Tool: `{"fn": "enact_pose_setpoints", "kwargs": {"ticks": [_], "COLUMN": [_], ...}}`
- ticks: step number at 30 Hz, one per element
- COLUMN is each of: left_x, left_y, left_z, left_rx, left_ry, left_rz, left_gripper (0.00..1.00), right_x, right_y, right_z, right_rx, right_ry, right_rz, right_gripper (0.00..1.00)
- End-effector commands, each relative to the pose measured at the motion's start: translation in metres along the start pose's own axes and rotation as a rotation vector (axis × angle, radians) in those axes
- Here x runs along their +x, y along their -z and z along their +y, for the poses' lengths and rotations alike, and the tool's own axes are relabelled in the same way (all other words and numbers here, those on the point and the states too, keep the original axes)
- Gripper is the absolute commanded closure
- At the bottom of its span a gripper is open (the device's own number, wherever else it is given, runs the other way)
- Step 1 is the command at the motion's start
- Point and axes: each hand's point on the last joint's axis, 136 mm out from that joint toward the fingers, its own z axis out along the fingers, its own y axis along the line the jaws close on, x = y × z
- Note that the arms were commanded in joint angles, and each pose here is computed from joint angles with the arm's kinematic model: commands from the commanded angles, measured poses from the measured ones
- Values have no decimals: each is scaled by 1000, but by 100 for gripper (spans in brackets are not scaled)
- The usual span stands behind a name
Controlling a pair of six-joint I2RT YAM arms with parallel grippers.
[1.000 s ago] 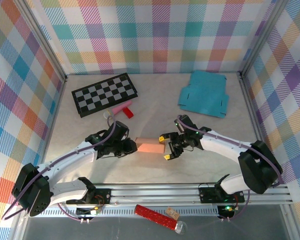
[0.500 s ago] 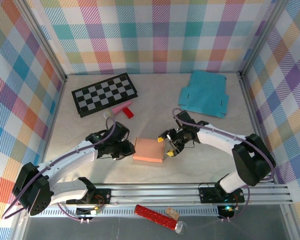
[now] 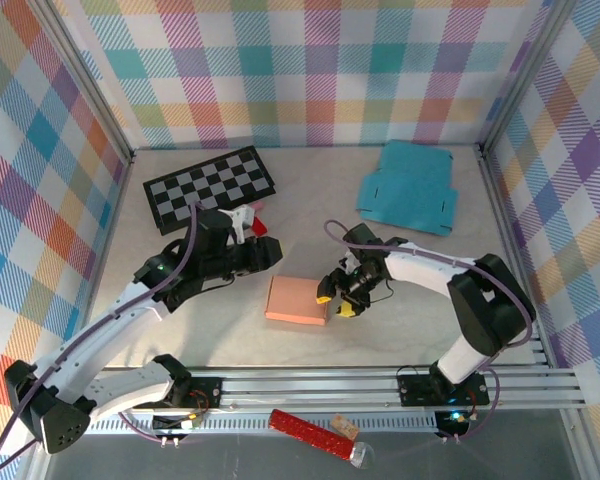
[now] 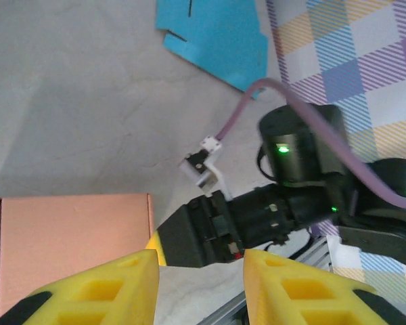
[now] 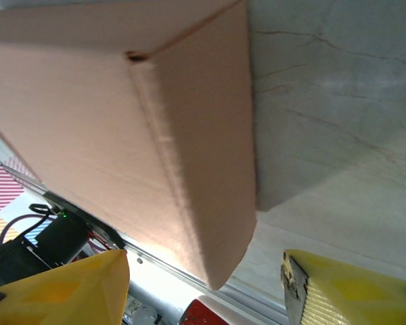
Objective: Fold the paper box
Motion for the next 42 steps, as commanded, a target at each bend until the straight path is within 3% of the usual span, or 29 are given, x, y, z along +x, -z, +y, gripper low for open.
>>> {"fn": "enact_pose_setpoints", "kwargs": {"ticks": [1, 12, 22, 31, 35, 42], "left_x": [5, 30, 38, 40, 40, 34], "left_y": [21, 64, 99, 122, 122, 101], "left_z": [2, 44, 54, 59, 57, 46], "left_rx": [-11, -111, -151, -164, -155, -104], "left_ry": [-64, -2, -13, -12, -16, -26], "left_rz": [2, -73, -111, -160, -157, -139], "left_gripper": [63, 63, 63, 61, 60, 57], "right_x": [-3, -26, -59, -65, -65, -74], "right_y": [-3, -42, -87, -114, -98, 5], "right_z": [14, 63, 134, 165, 179, 194], "right_rx": [-18, 42, 85, 76, 73, 20], "right_ry": [62, 143, 319, 409, 445, 427], "right_rz": [14, 13, 35, 43, -6, -288], "right_gripper": [40, 55, 57, 53, 50, 40]}}
